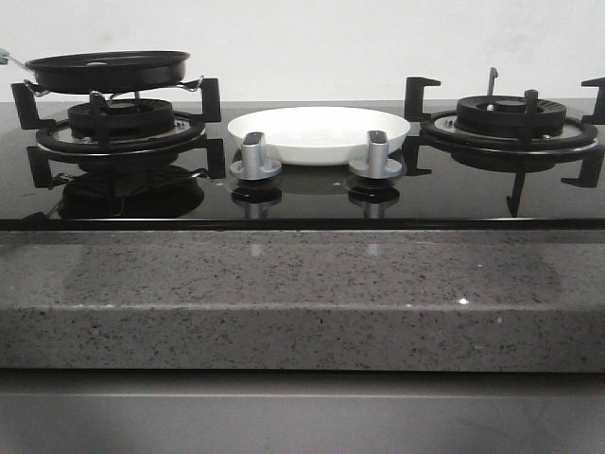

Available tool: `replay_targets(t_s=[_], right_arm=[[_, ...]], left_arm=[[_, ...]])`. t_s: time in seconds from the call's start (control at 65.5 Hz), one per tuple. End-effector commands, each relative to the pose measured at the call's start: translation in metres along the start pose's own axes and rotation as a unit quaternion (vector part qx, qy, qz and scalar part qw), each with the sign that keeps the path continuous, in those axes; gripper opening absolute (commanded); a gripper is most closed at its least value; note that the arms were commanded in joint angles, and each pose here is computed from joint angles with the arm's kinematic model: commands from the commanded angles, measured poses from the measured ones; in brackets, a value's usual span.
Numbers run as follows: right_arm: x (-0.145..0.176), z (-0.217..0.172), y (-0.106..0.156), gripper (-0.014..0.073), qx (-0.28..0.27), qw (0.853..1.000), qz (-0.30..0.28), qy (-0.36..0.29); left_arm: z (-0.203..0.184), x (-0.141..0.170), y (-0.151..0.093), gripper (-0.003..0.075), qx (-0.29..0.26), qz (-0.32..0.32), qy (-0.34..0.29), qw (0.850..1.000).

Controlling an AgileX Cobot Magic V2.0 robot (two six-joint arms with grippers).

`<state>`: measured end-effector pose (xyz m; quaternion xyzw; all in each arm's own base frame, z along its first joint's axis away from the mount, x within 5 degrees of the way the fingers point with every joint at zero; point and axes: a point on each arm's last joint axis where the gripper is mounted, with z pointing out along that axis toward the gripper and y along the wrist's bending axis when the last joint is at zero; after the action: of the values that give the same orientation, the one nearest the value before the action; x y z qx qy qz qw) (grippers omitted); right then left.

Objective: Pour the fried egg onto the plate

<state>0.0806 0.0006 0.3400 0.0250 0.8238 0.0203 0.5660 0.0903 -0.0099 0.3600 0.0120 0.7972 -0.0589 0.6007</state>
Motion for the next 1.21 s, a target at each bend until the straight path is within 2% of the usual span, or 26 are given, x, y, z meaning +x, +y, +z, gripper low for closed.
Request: replay_targets(t_s=[0.0, 0.137, 0.29, 0.504, 0.733, 0.978, 1.191], right_arm=[[-0.019, -0.002, 0.002, 0.0510, -0.008, 0.999, 0.012, -0.047], [-0.038, 0.007, 0.008, 0.0510, -0.035, 0.999, 0.020, -0.011], [-0.059, 0.029, 0.019, 0.0510, -0.092, 0.995, 0.001, 0.047], [-0.081, 0.076, 0.039, 0.0510, -0.180, 0.977, -0.005, 0.111], [-0.095, 0.138, 0.074, 0.0508, -0.236, 0.954, -0.043, 0.179], [-0.116, 0.194, 0.097, 0.0508, -0.249, 0.944, -0.062, 0.206], [-0.123, 0.242, 0.100, 0.0508, -0.205, 0.939, -0.068, 0.268]], left_arm=[[-0.001, -0.016, 0.000, 0.0448, 0.000, -0.004, -0.049, 0.999], [0.006, -0.014, -0.002, 0.0448, 0.010, 0.020, -0.029, 0.999], [0.014, -0.012, -0.012, 0.0448, 0.059, 0.042, -0.016, 0.997], [0.026, -0.009, -0.027, 0.0447, 0.115, 0.069, 0.006, 0.991], [0.039, -0.006, -0.031, 0.0438, 0.121, 0.071, 0.031, 0.990], [0.042, -0.005, -0.031, 0.0438, 0.121, 0.072, 0.041, 0.989], [0.042, -0.004, -0.031, 0.0438, 0.121, 0.072, 0.042, 0.989]])
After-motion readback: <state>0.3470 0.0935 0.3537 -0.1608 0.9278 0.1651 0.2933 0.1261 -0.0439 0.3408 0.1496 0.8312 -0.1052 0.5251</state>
